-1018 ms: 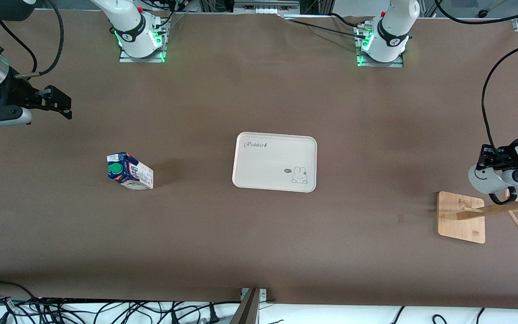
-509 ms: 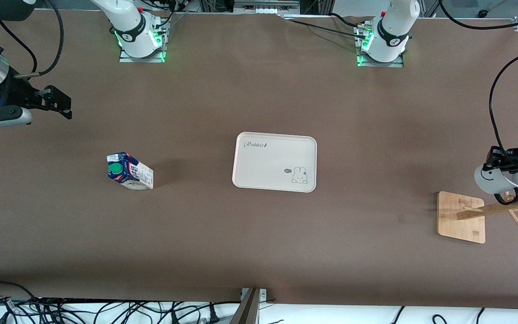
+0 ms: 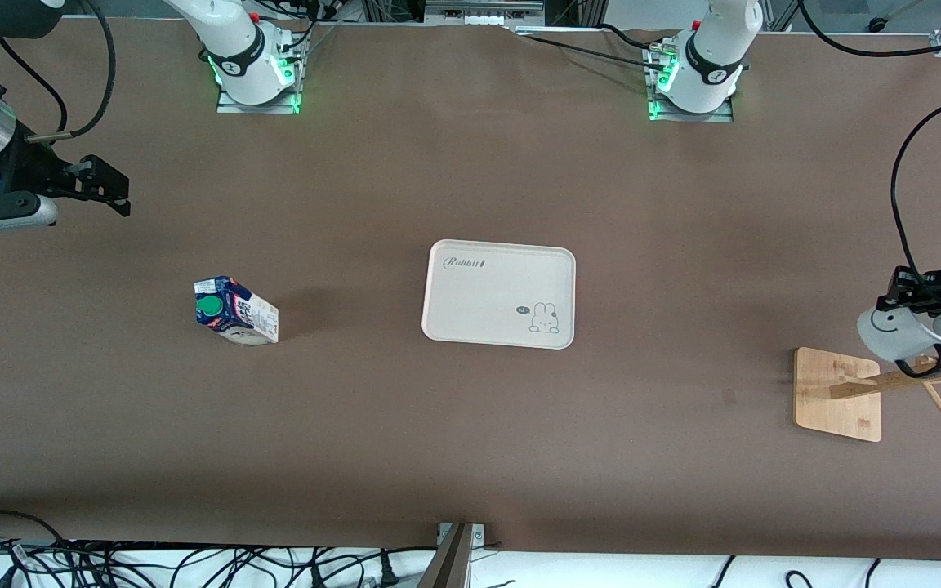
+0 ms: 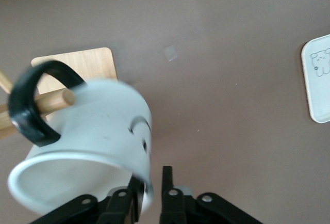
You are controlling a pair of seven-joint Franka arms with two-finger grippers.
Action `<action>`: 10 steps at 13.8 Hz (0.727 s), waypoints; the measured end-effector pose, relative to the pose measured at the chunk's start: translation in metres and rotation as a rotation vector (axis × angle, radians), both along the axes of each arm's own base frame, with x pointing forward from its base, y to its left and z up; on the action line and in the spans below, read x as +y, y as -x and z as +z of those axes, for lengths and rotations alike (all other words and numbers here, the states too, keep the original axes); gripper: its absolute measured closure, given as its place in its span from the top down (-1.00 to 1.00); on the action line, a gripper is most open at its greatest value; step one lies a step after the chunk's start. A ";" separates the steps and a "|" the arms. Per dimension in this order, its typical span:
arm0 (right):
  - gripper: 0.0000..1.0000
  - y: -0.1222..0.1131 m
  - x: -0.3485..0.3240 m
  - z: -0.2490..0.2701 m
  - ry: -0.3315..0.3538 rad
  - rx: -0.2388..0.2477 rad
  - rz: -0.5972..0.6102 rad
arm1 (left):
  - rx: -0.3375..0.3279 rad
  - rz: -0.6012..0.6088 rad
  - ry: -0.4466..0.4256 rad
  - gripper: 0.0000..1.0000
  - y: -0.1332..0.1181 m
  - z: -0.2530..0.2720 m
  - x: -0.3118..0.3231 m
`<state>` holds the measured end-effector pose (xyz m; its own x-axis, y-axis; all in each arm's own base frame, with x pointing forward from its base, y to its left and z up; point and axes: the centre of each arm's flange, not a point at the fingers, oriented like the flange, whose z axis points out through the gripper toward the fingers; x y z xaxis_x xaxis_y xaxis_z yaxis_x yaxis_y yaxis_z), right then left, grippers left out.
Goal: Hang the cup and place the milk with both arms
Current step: 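Align the mug handle over a stand peg and lower it, then open the left gripper to release the mug on the peg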
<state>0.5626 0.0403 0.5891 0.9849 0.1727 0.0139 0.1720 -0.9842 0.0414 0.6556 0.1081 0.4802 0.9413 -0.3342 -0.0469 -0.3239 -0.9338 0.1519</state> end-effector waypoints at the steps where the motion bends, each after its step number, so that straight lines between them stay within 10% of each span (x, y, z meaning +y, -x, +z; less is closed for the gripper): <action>1: 1.00 0.000 0.000 0.000 0.000 0.000 0.000 | 0.000 0.011 0.005 -0.32 -0.001 0.000 -0.003; 7: 1.00 0.000 0.000 0.000 0.000 0.001 0.000 | -0.001 0.035 0.005 0.91 -0.002 0.003 -0.010; 10: 1.00 0.000 0.000 0.000 0.000 0.001 0.000 | 0.000 0.045 0.005 1.00 -0.002 0.003 -0.011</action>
